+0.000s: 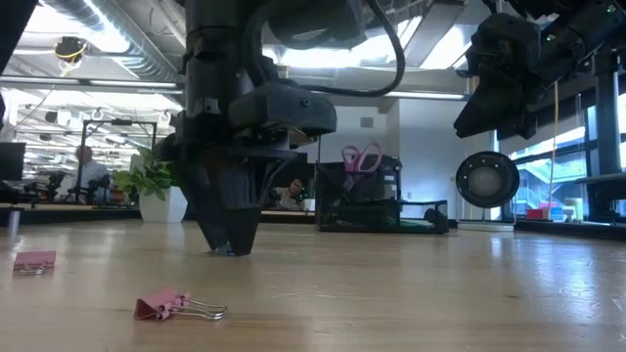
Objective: Pick and place office supplies into organizer
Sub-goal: Put the blue binder clip into the black desk organizer
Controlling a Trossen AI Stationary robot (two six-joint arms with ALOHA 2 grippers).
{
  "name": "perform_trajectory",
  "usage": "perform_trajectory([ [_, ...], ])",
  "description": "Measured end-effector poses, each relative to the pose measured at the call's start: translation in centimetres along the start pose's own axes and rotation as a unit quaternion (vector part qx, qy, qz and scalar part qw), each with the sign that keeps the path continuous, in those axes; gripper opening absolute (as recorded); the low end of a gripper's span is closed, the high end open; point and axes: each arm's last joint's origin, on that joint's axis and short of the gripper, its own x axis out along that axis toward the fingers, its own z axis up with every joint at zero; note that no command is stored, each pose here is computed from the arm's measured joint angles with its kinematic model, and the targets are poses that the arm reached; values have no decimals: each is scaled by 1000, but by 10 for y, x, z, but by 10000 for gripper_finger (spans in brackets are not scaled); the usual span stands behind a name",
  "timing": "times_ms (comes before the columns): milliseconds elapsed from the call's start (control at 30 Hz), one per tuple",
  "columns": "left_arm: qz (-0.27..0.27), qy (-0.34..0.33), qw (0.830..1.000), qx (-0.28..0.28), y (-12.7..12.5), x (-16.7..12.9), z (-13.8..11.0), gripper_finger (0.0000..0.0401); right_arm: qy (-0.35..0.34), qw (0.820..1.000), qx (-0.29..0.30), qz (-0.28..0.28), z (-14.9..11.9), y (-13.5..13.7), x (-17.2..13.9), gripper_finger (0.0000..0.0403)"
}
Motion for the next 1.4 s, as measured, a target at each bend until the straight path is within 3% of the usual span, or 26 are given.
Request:
perform_trajectory([
  [833, 10, 14, 999, -36, 2, 6, -1, 83, 0, 1000, -2, 0, 0, 0, 0, 76],
  [1167, 6, 24, 1000, -4, 1, 6, -3, 106, 0, 1000, -2, 0, 0, 0, 0, 76],
  [1400, 4, 24, 998, -51, 1, 6, -3, 142, 0, 1000, -2, 0, 0, 0, 0, 76],
])
